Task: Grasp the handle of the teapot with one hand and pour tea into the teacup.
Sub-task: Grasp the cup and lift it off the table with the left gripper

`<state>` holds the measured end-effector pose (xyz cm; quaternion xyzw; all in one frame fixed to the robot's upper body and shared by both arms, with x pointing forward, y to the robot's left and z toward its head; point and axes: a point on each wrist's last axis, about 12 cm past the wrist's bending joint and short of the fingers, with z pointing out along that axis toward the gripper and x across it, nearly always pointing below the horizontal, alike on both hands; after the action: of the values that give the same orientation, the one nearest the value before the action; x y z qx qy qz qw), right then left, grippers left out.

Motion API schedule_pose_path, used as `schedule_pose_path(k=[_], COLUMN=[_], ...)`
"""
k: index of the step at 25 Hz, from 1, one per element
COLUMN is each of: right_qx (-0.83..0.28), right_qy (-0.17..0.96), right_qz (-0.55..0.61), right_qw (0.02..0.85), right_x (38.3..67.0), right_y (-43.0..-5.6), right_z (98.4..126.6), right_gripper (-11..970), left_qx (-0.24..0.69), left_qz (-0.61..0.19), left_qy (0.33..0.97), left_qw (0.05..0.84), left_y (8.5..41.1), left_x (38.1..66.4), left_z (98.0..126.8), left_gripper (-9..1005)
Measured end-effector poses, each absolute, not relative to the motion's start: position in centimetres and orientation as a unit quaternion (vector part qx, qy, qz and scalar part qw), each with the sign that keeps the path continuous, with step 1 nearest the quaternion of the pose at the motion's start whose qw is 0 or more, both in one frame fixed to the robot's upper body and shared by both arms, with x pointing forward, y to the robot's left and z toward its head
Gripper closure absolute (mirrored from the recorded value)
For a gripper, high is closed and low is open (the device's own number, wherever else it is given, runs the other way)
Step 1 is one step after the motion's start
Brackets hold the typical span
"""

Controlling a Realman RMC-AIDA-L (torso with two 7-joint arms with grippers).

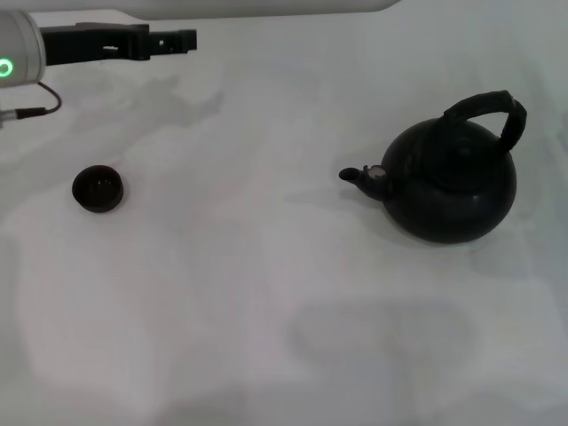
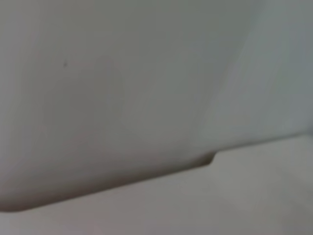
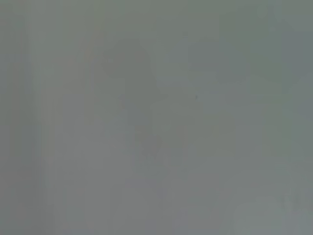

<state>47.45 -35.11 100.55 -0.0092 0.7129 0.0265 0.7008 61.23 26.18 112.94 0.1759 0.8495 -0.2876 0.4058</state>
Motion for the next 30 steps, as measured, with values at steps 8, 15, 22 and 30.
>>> schedule_pose_path(k=[8,15,22,30], right_qx=[-0.012,-0.014,-0.015,-0.015], right_qy=[0.712,0.710,0.709,0.709], right_qz=[0.027,0.028,0.030,0.032], right_qw=[0.702,0.703,0.704,0.705], right_x=[47.8,48.0,48.2,48.3], right_y=[-35.0,-34.9,-34.8,-34.8], right_z=[100.7,100.8,100.9,100.9], right_gripper=[89,89,89,89], left_qx=[0.225,0.244,0.244,0.238], left_qz=[-0.220,-0.163,-0.139,-0.121], left_qy=[0.885,0.912,0.924,0.935], left_qw=[0.342,0.286,0.259,0.233], left_y=[25.8,25.4,25.3,26.0], left_x=[60.3,60.1,59.9,59.4], left_z=[115.1,115.5,114.7,113.6], left_gripper=[121,115,112,111])
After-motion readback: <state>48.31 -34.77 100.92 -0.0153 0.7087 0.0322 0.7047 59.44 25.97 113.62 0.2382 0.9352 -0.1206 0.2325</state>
